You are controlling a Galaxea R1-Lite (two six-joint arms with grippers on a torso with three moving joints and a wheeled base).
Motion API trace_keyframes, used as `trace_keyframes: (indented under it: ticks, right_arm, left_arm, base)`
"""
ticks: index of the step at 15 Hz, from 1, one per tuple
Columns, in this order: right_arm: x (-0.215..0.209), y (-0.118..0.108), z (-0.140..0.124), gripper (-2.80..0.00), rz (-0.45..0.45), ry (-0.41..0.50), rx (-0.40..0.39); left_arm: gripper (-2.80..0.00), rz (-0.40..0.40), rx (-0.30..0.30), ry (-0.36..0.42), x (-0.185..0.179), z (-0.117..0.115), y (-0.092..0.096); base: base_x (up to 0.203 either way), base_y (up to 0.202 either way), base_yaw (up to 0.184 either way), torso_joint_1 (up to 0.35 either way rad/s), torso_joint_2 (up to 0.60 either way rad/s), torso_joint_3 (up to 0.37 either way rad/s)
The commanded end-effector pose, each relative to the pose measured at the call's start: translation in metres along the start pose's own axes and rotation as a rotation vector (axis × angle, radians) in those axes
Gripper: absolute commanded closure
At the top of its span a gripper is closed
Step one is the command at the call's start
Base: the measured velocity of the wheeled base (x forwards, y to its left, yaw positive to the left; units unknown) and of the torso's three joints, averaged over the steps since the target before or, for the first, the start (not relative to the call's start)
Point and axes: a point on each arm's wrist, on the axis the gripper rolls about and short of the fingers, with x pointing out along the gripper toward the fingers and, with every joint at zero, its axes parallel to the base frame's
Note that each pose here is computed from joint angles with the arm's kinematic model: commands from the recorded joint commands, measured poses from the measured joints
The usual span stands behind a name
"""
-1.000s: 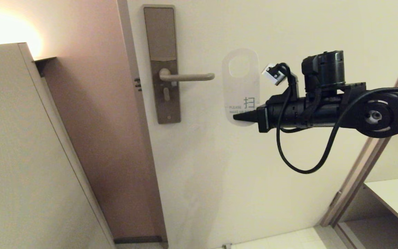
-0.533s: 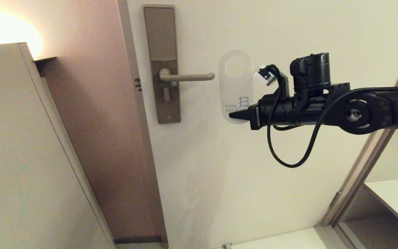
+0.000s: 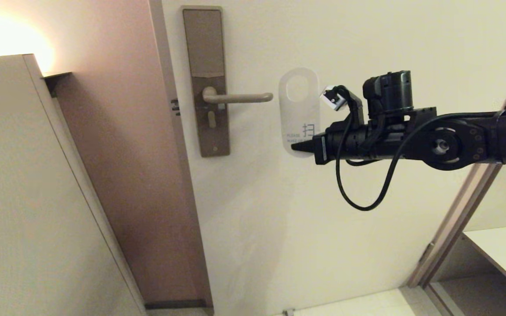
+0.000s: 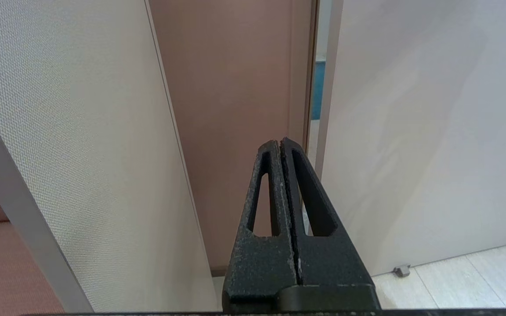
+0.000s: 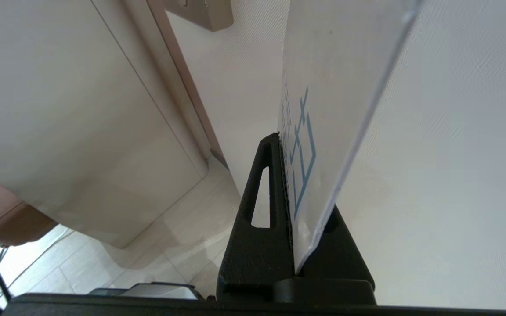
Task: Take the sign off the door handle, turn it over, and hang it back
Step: Hang the sign back with the other side facing out
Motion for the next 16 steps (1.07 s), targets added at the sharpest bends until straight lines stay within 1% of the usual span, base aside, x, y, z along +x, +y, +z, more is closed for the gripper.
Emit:
trace_keyframes:
  ticks: [1,3,7,12,16]
  right_arm:
    - [0.004,-0.002,0.002,0.00,0.002,-0.006,-0.003]
    - [0.009,-0.004,0.005,0.00,-0.011,-0.017,-0.008]
    - [0.018,0.005,0.006,0.00,0.008,-0.017,-0.020]
    - [0.022,0.010,0.006,0.00,0.022,-0.015,-0.025]
    - [0.028,0.020,0.004,0.00,0.048,-0.005,-0.032]
  left_arm:
    - [0.00,0.000,0.000,-0.001,0.000,0.000,0.000]
    - [0.00,0.000,0.000,-0.001,0.000,0.000,0.000]
    - [0.00,0.000,0.001,-0.001,0.000,0.000,0.000]
    - [0.00,0.000,0.001,-0.001,0.000,0.000,0.000]
    - [0.00,0.000,0.000,-0.001,0.000,0.000,0.000]
  base:
    - [0.000,0.000,0.000,0.000,0.00,0.000]
    - [0.000,0.000,0.000,0.000,0.00,0.000]
    - [0.000,0.000,0.000,0.000,0.00,0.000]
    - [0.000,0.000,0.000,0.000,0.00,0.000]
    - [0.000,0.000,0.000,0.000,0.00,0.000]
